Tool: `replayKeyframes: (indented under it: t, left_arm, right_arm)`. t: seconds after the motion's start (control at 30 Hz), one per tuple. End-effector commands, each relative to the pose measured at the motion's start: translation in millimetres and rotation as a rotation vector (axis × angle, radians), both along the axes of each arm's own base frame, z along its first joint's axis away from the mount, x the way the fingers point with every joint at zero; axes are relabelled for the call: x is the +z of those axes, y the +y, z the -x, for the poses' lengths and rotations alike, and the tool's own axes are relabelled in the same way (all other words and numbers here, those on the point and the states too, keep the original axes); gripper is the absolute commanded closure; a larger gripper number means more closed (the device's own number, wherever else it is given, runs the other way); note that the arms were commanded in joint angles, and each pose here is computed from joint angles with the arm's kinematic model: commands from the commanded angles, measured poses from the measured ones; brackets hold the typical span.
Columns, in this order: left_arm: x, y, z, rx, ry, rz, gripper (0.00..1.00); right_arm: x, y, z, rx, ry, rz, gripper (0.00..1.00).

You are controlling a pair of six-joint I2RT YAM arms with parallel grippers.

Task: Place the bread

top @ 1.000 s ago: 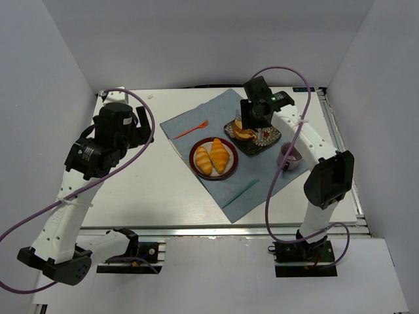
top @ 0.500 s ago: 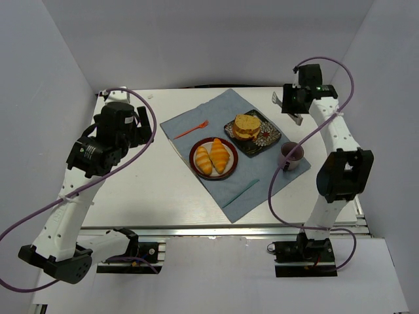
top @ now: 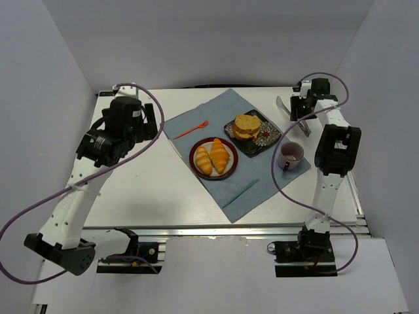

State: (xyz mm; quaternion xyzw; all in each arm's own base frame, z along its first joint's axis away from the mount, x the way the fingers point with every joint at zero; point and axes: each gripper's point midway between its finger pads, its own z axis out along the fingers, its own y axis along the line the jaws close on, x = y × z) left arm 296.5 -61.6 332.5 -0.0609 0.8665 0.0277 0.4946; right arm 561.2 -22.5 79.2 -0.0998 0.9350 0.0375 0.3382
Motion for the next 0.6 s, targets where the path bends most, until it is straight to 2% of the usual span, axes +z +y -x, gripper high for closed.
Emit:
replayKeyframes:
  t: [0.0,0.23,0.33,0.37,0.43,0.57]
  left_arm:
    - [2,-7,-9,-0.028,0.007,-0.017,0.02]
    - [-7,-15,-23,-0.046,0.042,-0.036,0.02]
    - [-6,-15,-23,-0.045,0.035,-0.028,0.02]
    - [-5,-16,-23,-0.044,0.026,-0.022,0.02]
    - [-6,-16,-22,-0.043,0.022,-0.014,0.02]
    - [6,-16,-15,-0.050,-0.034,0.035,0.02]
  right_arm:
    - [15,-18,-33,0.043,-0.132,0.035,0.38]
    - [-9,-31,-34,0.019,-0.097,0.033,0.32]
    - [1,-30,-31,0.016,-0.109,0.029,0.15]
    - [13,-30,-32,0.014,-0.129,0.030,0.11]
    - [35,-31,-35,-0.005,-0.166,0.033,0.11]
    - [131,-39,-32,-0.105,-0.315,0.049,0.11]
